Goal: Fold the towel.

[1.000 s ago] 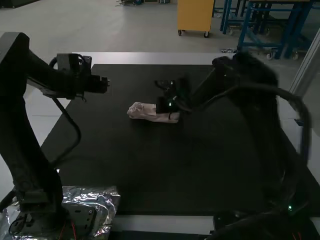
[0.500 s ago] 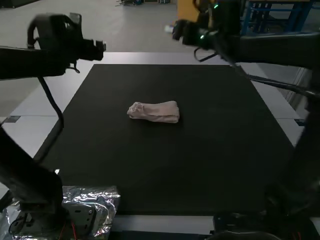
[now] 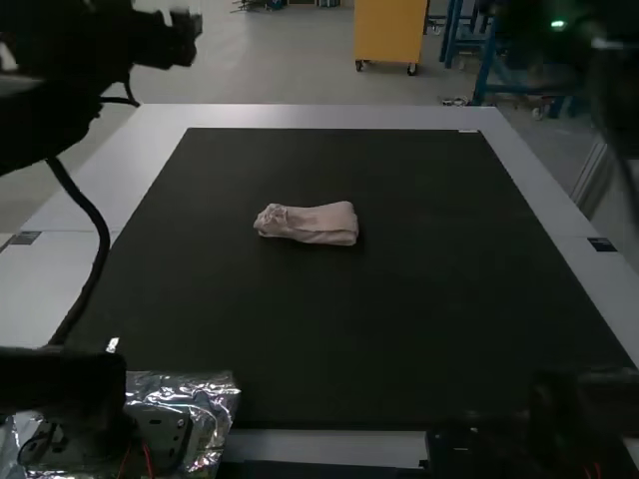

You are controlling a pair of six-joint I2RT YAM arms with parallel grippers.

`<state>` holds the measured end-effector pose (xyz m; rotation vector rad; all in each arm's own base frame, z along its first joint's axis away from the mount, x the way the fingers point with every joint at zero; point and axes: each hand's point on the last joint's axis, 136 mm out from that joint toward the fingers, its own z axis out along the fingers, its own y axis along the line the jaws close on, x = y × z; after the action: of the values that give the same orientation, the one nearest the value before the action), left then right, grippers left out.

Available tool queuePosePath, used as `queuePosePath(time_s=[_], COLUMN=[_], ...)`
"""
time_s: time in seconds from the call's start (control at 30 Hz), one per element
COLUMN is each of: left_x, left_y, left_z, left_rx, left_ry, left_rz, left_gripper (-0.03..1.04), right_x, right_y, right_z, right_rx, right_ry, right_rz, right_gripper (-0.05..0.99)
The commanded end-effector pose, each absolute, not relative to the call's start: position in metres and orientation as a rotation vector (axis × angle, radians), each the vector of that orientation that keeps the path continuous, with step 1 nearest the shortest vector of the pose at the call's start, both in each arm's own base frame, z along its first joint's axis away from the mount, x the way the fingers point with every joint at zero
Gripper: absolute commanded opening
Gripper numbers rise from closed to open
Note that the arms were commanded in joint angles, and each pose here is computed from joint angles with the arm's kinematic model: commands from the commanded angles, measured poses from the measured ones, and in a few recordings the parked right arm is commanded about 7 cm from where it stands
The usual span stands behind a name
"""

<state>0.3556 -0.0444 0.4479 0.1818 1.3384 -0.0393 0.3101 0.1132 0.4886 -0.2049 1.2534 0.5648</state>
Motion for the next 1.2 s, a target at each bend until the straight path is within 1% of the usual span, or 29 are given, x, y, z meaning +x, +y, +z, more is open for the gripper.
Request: queuePosePath(time_s=[0.0,0.13,0.33,0.5,0.63,0.83,0.9,0.97,1.0,1.1,1.17], left_x=[0.325,0.288,0.235,0.186,0.143,0.086,0.078,0.083,0.083,0.094,0.108], left_y=[-0.033,-0.030,-0.022,-0.014,-0.005,-0.004,-0.003,-0.002,-0.002,-0.001,0.001], left_z=[0.467,0.480,0.483,0.487,0.491,0.493,0.491,0.486,0.486,0.475,0.462], left_rx=[0.125,0.118,0.098,0.073,0.046,0.043,0.036,0.018,0.015,0.011,0.001], left_ry=[1.269,1.200,1.116,1.028,0.927,0.799,0.784,0.817,0.818,0.869,0.898], left_rz=[-0.032,-0.031,-0.032,-0.019,0.030,0.063,0.067,0.042,0.045,0.043,0.041], left_gripper=[0.97,0.97,0.97,0.97,0.97,0.97,0.97,0.97,0.97,0.97,0.97], right_x=[0.278,0.232,0.160,0.120,0.091,0.046,0.037,0.032,0.031,0.045,0.064], right_y=[0.094,0.075,0.059,0.053,0.050,0.041,0.037,0.033,0.033,0.027,0.015], right_z=[0.500,0.509,0.518,0.519,0.522,0.527,0.525,0.522,0.521,0.513,0.500], right_rx=[-0.170,-0.144,-0.135,-0.129,-0.125,-0.107,-0.091,-0.078,-0.083,-0.060,-0.013], right_ry=[1.184,1.095,0.974,0.918,0.864,0.755,0.735,0.718,0.715,0.751,0.788], right_rz=[0.550,0.526,0.505,0.493,0.482,0.457,0.445,0.421,0.400,0.347,0.252], right_gripper=[0.91,0.91,0.91,0.91,0.91,0.91,0.91,0.91,0.91,0.91,0.91])
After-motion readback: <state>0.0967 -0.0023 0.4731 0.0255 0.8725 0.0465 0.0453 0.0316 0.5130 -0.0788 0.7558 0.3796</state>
